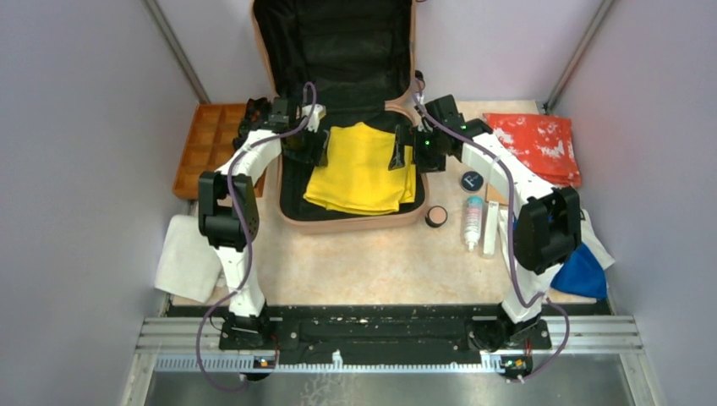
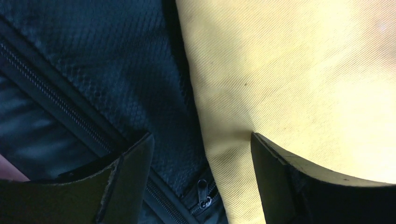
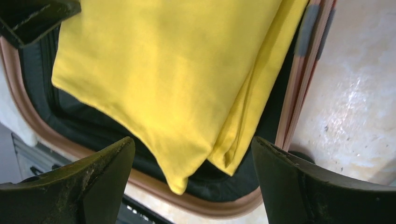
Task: Pack the luggage
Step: Place the clothes in the luggage.
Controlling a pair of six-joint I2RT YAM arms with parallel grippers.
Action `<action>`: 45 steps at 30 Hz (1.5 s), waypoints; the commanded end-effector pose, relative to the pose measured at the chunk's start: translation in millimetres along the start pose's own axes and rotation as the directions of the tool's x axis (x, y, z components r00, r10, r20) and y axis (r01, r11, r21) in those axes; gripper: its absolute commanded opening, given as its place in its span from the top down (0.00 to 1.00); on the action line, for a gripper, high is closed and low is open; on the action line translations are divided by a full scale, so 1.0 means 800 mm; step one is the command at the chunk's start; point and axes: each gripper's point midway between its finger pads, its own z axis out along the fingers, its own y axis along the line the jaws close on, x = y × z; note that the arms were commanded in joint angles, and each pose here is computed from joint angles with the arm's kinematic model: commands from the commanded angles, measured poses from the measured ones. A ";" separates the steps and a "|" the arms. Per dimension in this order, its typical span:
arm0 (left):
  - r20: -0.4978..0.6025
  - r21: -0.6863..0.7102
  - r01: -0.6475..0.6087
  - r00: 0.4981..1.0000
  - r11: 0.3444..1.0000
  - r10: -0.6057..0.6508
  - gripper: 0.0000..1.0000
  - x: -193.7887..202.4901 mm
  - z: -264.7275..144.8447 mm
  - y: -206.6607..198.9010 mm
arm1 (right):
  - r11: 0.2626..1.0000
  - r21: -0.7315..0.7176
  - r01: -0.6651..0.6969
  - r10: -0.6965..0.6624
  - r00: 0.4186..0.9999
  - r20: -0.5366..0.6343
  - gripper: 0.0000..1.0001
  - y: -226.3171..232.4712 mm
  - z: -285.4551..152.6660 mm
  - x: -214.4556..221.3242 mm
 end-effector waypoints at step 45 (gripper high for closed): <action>0.130 -0.122 0.199 0.974 0.972 -0.183 0.88 -0.011 -0.013 0.051 | 0.999 0.040 0.036 -0.045 0.968 0.246 0.52 0.019 0.156 -0.145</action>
